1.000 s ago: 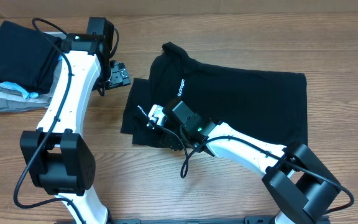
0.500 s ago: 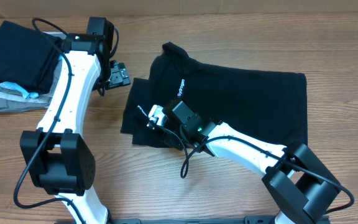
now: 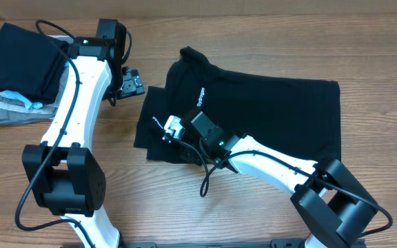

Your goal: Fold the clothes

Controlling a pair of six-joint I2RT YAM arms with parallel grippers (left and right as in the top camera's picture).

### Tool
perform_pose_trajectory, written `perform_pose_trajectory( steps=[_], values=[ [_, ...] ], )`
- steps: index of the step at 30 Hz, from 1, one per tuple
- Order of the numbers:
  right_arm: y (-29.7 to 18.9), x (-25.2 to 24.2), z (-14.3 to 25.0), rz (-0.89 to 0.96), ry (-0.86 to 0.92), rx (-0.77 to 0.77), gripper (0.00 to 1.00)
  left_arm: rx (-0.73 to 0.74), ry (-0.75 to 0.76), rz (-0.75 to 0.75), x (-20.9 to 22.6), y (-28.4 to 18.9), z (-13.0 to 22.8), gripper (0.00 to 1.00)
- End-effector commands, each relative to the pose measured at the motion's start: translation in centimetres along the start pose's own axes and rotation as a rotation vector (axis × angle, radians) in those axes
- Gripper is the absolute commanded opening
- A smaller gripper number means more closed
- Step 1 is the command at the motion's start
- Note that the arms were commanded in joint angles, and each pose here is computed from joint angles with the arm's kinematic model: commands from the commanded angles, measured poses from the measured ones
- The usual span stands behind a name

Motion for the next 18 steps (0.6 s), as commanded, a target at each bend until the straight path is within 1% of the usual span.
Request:
perform_pose_trajectory(
  steps=[1, 6, 11, 18],
  values=[
    [-0.5, -0.2, -0.6, 0.013, -0.006, -0.019, 0.04, -0.01, -0.016, 0.015, -0.3, -0.4, -0.4, 1.0],
    [-0.5, -0.6, -1.0, 0.027, -0.002, -0.04, 0.04, -0.01, -0.016, 0.015, -0.3, -0.4, -0.4, 1.0],
    [-0.7, -2.8, -1.4, 0.072, 0.03, -0.085, 0.04, -0.01, -0.016, 0.015, -0.3, -0.4, -0.4, 1.0],
    [-1.1, -5.7, -0.3, 0.117, 0.086, -0.083, 0.04, -0.01, -0.016, 0.016, -0.3, -0.4, -0.4, 1.0]
  ],
)
Point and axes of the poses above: each gripper's point midway between its finger pads, its own y axis out along the fingers, its own x axis along the line the jaws close on, z = x × y, the point moved 3 cm from there along -y, back along the fingers, and after that the axes turned 6 degrees about -y, right-handed, at the moved point
